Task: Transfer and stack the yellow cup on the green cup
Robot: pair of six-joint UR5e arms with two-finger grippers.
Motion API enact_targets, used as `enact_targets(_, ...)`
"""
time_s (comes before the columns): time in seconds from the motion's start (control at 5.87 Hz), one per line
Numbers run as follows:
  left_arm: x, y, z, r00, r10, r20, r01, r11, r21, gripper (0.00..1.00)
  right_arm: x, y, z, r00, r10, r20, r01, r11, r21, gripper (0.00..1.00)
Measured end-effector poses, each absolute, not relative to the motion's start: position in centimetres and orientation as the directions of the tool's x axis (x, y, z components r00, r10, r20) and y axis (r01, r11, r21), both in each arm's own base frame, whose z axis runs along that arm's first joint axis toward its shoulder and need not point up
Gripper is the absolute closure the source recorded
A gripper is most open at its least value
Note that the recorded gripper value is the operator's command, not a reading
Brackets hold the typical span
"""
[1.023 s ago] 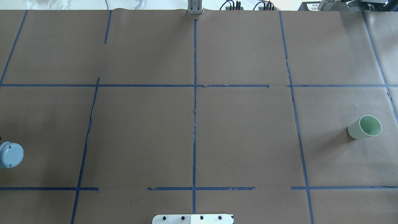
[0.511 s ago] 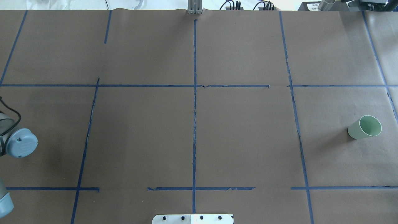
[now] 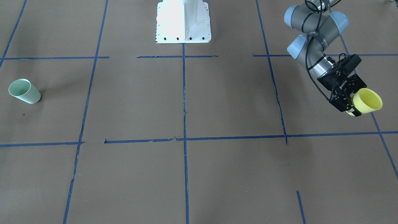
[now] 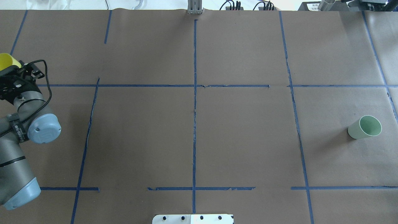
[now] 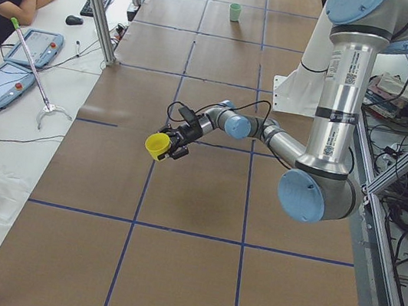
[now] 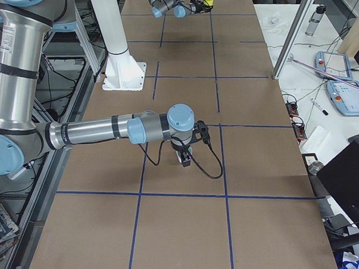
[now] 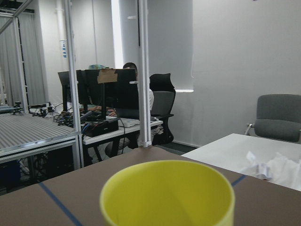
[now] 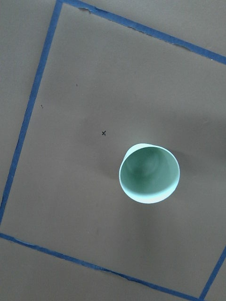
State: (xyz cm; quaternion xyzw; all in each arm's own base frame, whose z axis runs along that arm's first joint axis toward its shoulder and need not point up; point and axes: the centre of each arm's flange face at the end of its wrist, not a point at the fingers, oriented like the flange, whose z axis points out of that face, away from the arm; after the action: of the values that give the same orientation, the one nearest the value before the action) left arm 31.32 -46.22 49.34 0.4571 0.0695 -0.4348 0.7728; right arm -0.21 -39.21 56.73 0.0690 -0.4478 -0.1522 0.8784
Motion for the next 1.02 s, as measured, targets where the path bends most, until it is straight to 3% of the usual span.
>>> enact_targets(0.51, 36.1, -48.0, 43.8, 0.782, -0.301, -0.545, 0.621, 0.313, 0.718, 0.92, -0.3, -39.2, 56.5, 0.535, -0.331, 0.778, 0.203, 0.944, 0.261, 0.00)
enact_targets(1.02, 42.8, -47.1, 39.0, 0.772, 0.093, -0.628, 0.543, 0.416, 0.729, 0.92, -0.3, -38.1, 55.8, 0.515, -0.409, 0.753, 0.199, 0.912, 0.359, 0.00)
